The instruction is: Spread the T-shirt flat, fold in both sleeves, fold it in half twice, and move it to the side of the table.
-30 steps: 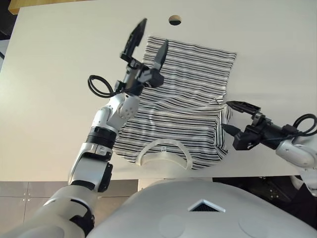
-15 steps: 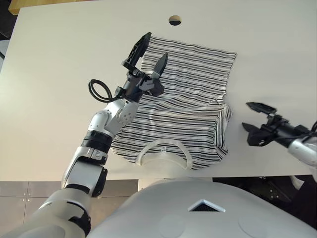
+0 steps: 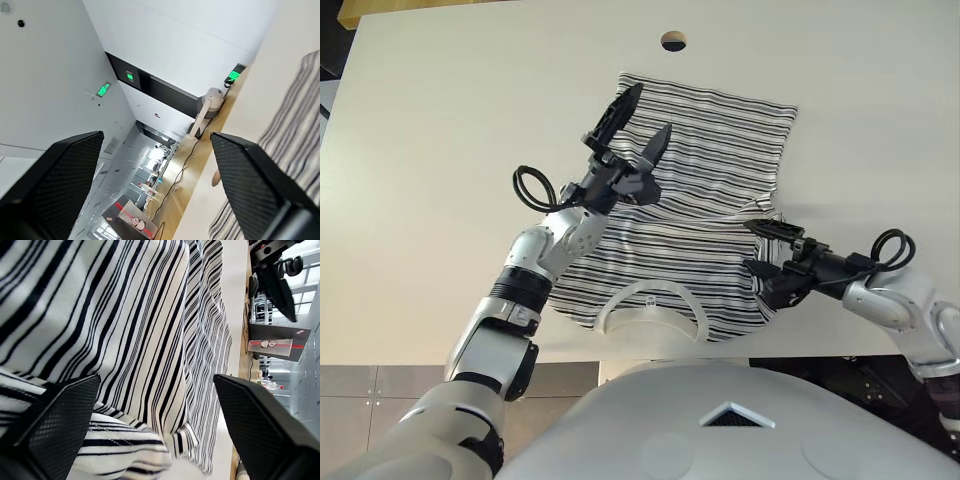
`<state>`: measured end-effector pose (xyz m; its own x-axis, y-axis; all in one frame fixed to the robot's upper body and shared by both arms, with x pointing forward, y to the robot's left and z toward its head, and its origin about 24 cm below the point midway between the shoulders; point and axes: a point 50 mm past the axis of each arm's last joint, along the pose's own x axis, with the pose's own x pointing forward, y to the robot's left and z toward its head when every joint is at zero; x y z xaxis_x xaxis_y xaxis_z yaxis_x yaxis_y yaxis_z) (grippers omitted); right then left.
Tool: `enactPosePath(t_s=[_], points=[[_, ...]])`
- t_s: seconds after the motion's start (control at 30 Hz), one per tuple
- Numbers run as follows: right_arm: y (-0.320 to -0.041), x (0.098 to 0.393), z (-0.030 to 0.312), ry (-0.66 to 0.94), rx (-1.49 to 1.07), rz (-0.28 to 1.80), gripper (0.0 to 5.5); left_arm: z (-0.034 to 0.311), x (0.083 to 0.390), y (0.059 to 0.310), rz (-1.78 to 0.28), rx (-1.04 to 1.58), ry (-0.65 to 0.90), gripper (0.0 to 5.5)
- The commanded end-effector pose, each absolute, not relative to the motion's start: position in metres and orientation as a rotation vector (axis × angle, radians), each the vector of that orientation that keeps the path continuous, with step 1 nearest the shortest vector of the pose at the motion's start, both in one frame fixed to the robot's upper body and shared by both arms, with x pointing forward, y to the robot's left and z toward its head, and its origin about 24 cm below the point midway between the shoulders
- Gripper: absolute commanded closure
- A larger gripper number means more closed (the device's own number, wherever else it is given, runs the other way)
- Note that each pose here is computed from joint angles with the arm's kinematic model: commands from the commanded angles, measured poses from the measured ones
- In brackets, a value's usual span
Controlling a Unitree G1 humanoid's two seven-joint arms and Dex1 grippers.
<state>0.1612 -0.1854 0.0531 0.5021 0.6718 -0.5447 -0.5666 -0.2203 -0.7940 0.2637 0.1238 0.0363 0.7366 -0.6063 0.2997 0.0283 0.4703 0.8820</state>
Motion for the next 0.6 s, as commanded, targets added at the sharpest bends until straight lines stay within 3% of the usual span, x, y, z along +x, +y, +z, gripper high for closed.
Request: enactPosePath(t_s=[0.03,0.2,0.43,0.6], points=[[-0.223,0.15,0.066,0.025,-1.451,1.095,1.31,0.035,0.266,0.133,-0.43,1.073,-0.621,1.5],[-0.243,0.148,0.084,0.054,-1.469,1.041,1.31,0.031,0.268,0.142,-0.416,1.104,-0.582,1.5],[-0.264,0.162,0.071,0.161,-1.524,0.996,1.31,0.02,0.267,0.149,-0.456,1.172,-0.53,1.5],[-0.24,0.167,0.104,-0.071,-1.471,0.914,1.31,0.022,0.271,0.155,-0.447,1.199,-0.526,1.5]])
